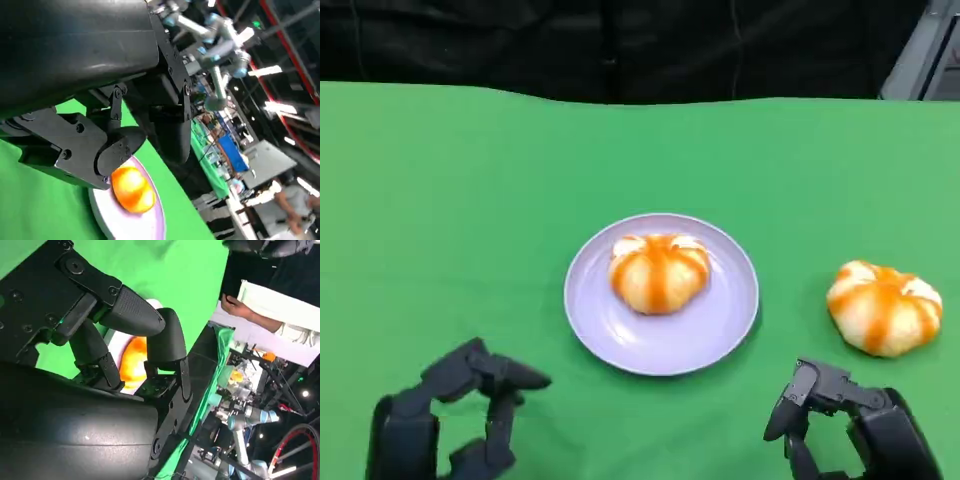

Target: Grasp the bread from the table and place it into the plate.

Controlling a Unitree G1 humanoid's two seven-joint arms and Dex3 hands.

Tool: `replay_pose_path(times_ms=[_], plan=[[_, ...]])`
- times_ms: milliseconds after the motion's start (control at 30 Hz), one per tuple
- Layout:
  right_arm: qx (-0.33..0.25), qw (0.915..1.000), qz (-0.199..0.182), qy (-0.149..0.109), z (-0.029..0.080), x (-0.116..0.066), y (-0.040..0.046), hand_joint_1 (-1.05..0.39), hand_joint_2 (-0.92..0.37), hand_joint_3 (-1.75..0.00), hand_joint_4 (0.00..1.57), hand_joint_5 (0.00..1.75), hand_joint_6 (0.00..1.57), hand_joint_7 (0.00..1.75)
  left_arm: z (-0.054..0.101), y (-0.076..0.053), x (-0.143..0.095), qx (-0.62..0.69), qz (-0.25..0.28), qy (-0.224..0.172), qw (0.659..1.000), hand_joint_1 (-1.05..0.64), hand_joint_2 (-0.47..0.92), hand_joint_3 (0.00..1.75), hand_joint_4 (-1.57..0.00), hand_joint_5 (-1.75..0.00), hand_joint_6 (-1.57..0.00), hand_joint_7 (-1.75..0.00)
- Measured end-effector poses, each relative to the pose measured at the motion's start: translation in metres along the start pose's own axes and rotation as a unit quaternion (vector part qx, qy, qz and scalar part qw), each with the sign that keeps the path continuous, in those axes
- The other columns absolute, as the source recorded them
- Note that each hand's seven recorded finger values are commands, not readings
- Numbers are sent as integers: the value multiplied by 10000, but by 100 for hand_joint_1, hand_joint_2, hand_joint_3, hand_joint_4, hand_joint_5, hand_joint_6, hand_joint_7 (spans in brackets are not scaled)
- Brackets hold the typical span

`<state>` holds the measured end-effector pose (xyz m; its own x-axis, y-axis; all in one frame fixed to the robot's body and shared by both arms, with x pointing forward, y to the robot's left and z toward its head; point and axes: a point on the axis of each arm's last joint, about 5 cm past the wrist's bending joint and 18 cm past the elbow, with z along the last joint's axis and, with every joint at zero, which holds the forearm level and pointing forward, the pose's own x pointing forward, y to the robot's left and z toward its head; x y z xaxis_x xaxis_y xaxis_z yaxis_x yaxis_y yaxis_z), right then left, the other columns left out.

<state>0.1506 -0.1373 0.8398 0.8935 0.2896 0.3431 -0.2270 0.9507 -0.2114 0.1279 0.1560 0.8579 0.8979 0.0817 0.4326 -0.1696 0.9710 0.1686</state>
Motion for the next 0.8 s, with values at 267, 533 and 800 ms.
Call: replay_pose_path(times_ms=[267,533,800], plan=[[-8,10000,5,2,-1,-1,-4,-49,-33,-152,79,175,73,156,19,-20,-70,-185,87,160,9997,5,55,120,-75,-175,-63,-170],[-4,10000,1,2,-1,-2,-5,-50,-34,-150,79,175,73,156,3,24,-58,-451,-10,237,9987,2,55,117,-74,-175,-61,-172],[-1,10000,-3,2,-1,-2,-7,-51,-35,-149,79,175,73,156,-25,46,-44,-589,-161,310,9977,1,56,110,-74,-175,-64,-168]])
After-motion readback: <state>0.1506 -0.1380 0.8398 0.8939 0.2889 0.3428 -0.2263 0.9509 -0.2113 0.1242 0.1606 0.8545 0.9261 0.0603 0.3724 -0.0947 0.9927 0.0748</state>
